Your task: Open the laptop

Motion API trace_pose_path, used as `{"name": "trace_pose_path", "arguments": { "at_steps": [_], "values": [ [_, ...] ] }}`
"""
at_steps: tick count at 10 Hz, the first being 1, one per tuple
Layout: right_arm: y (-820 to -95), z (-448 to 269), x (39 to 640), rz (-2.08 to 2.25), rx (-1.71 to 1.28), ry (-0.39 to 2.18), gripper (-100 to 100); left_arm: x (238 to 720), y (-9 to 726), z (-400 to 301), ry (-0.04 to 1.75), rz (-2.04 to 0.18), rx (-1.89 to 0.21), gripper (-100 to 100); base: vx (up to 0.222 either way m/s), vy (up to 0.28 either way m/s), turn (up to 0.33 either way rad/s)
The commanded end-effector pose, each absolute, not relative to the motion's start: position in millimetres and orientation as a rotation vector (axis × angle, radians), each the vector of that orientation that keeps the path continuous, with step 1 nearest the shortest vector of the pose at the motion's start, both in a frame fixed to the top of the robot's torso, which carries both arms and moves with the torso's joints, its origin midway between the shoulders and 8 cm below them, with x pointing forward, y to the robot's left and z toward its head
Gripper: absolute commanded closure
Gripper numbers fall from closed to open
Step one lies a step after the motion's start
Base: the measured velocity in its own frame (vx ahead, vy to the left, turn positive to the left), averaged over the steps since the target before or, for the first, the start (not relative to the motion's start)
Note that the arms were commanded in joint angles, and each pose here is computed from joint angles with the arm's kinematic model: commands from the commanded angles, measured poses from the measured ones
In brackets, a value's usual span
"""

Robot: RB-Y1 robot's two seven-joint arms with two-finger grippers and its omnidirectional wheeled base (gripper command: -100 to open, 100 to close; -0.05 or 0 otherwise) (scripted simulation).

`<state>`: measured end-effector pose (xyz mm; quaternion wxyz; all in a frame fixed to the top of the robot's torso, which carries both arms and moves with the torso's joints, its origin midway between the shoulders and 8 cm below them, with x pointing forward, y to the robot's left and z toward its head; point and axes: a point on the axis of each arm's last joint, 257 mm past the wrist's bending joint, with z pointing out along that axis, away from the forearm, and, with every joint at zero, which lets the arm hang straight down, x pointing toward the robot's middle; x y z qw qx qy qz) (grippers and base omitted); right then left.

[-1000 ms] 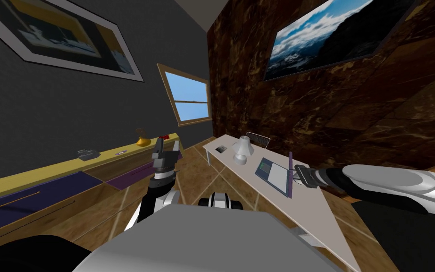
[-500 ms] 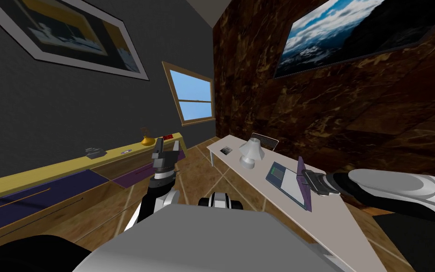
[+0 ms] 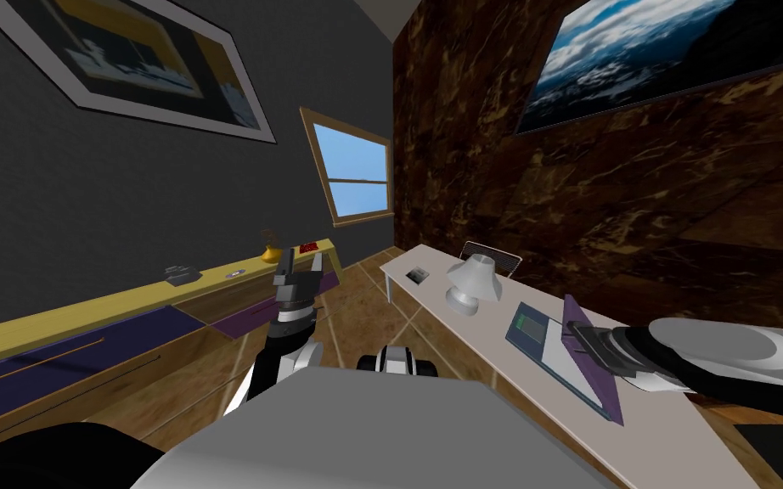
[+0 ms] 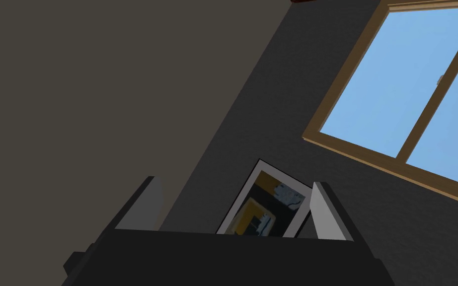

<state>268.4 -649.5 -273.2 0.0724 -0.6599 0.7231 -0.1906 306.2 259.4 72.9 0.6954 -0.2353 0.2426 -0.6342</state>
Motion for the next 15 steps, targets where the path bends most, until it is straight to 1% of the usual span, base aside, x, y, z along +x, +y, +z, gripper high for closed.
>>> {"name": "trace_pose_path", "arguments": {
  "at_steps": [1,2,3,5,6,8,9,12,15],
  "values": [
    [-649,-278,258,-0.562,-2.003,2.178,100,306,259,73,0.542,-1.415,-0.525,0,-0.011,0.004,0.006],
    [-675,-285,231,-0.575,-2.065,2.235,100,306,259,73,0.542,-1.415,-0.525,0,0.056,0.124,0.122],
    [-672,-285,234,-0.566,-2.026,2.243,100,306,259,73,0.542,-1.415,-0.525,0,0.091,0.147,0.020],
    [-675,-285,231,-0.574,-2.057,2.239,100,306,259,73,0.542,-1.415,-0.525,0,0.042,0.034,-0.008],
    [-688,-287,217,-0.581,-2.098,2.262,100,306,259,73,0.542,-1.415,-0.525,0,0.041,0.041,0.059],
    [-687,-288,221,-0.580,-2.093,2.257,100,306,259,73,0.542,-1.415,-0.525,0,0.037,0.035,0.018],
    [-678,-292,237,-0.602,-2.080,2.229,-100,306,259,73,0.542,-1.415,-0.525,0,-0.008,-0.021,-0.101],
    [-674,-293,244,-0.611,-2.073,2.216,-100,306,259,73,0.542,-1.415,-0.525,0,-0.009,-0.027,-0.042],
    [-657,-301,271,-0.640,-2.046,2.167,-100,306,259,73,0.542,-1.415,-0.525,0,-0.012,-0.030,-0.073]
  ]
}}
